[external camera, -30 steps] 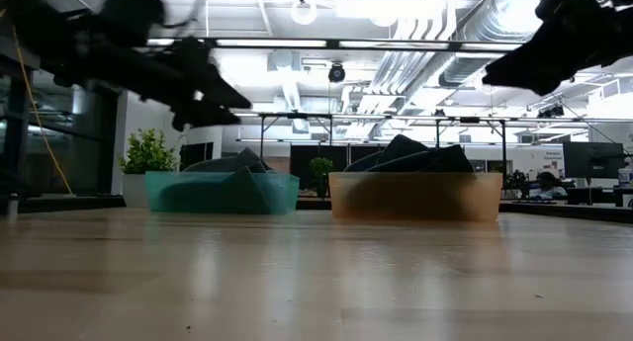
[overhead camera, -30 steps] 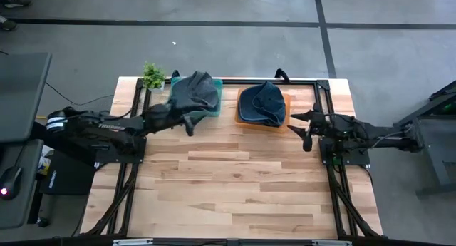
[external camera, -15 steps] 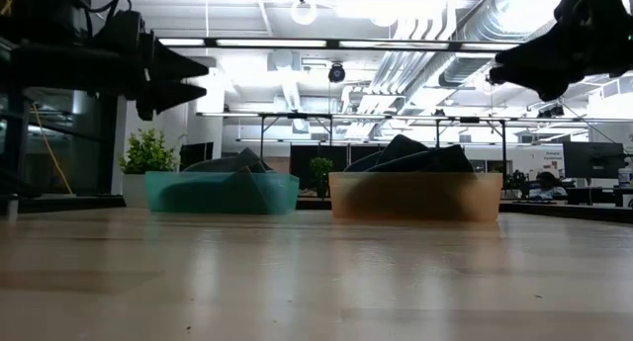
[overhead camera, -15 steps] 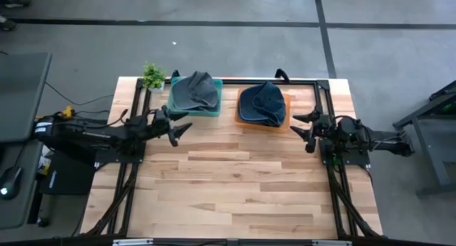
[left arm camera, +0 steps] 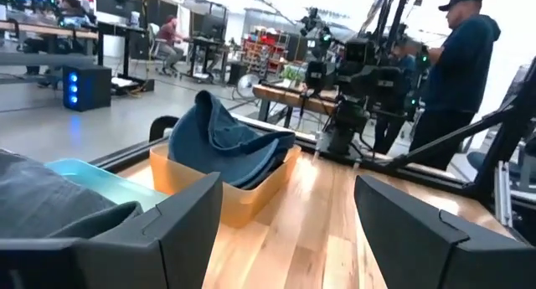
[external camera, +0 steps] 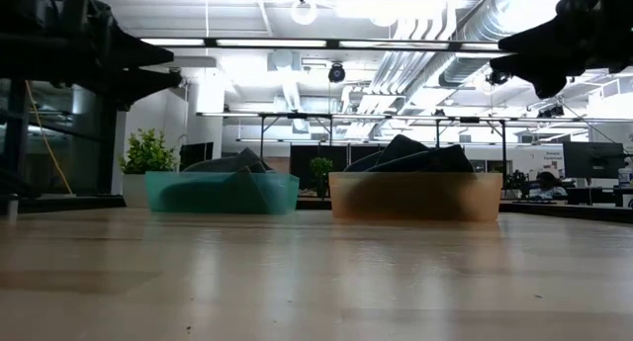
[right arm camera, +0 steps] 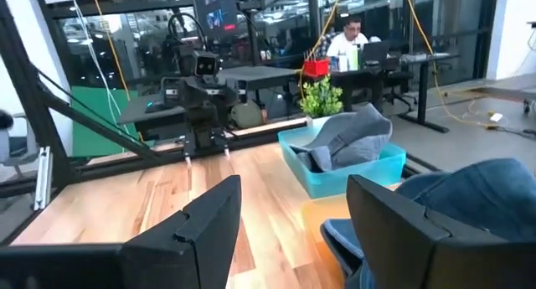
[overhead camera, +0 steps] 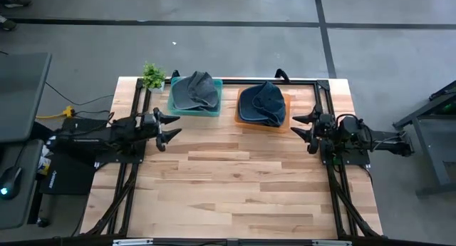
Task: Pick & Place hat
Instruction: Return to Home Position
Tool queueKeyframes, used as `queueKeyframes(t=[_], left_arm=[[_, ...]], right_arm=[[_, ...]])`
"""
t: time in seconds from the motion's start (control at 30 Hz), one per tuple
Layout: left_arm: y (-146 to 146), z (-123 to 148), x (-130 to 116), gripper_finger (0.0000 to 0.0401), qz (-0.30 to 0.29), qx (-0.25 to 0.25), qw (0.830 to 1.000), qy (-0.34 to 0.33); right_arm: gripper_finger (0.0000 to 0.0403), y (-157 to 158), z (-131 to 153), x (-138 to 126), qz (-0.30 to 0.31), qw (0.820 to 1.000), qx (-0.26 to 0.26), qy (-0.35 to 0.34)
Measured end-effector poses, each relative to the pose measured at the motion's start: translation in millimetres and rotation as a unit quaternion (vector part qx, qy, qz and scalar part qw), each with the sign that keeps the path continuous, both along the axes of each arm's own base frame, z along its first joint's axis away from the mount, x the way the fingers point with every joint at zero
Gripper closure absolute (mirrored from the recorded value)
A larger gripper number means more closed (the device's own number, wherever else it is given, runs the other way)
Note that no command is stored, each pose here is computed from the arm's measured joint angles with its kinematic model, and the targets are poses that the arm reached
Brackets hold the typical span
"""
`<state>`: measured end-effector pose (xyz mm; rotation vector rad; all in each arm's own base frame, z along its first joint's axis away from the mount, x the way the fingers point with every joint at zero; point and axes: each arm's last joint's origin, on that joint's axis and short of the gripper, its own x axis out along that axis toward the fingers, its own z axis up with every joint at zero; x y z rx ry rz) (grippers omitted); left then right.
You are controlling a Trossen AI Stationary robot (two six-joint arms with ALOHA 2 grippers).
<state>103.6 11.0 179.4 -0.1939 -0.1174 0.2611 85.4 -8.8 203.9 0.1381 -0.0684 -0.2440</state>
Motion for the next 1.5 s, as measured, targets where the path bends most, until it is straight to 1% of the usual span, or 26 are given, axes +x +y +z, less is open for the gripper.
queueKeyframes(t=[0.13, 0.2, 0.27, 0.3, 0.43, 0.53, 0.73, 0.83, 0.93, 1.5], left_arm=[[-0.1, -3.6, -8.7, 0.0133, 0.002, -0.001, 1.000, 0.007], [-0.4, -4.8, -8.1, 0.0133, -0.002, -0.001, 1.000, 0.019], [-0.7, -3.9, -7.5, 0.0133, -0.009, 0.001, 1.000, 0.017], [-0.8, -4.2, -7.6, 0.0133, -0.009, 0.000, 1.000, 0.018], [-1.0, -3.2, -8.2, 0.0133, -0.013, 0.003, 1.000, 0.013], [-1.0, -5.5, -8.1, 0.0132, -0.014, 0.001, 1.000, 0.025], [-1.2, -6.5, -7.9, 0.0132, -0.017, -0.001, 0.999, 0.032], [-1.2, -6.7, -7.8, 0.0132, -0.017, -0.001, 0.999, 0.033], [-1.2, -7.0, -7.7, 0.0132, -0.017, -0.001, 0.999, 0.035], [-1.2, -6.9, -7.7, 0.0132, -0.017, -0.001, 0.999, 0.035]], right_arm=[[0.0192, -1.2, 0.1, 0.1, -0.021, 1.000, 0.008, -0.007], [0.0191, -1.6, -2.1, 2.9, -0.027, 0.999, 0.000, -0.042], [0.0190, -1.7, -9.9, 7.2, -0.029, 0.996, -0.013, -0.086], [0.0190, -1.8, -13.3, 8.1, -0.030, 0.995, -0.018, -0.095], [0.0192, -1.4, -14.0, 9.0, -0.031, 0.995, -0.028, -0.089], [0.0191, -0.7, -12.9, 8.7, -0.029, 0.994, -0.043, -0.091], [0.0193, -3.2, -21.2, 9.7, -0.074, 0.995, -0.059, -0.039], [0.0193, -4.9, -22.6, 9.2, -0.106, 0.992, -0.065, -0.026], [0.0194, -5.6, -22.6, 8.9, -0.119, 0.991, -0.064, -0.025], [0.0194, -5.7, -22.5, 8.8, -0.121, 0.990, -0.063, -0.026]])
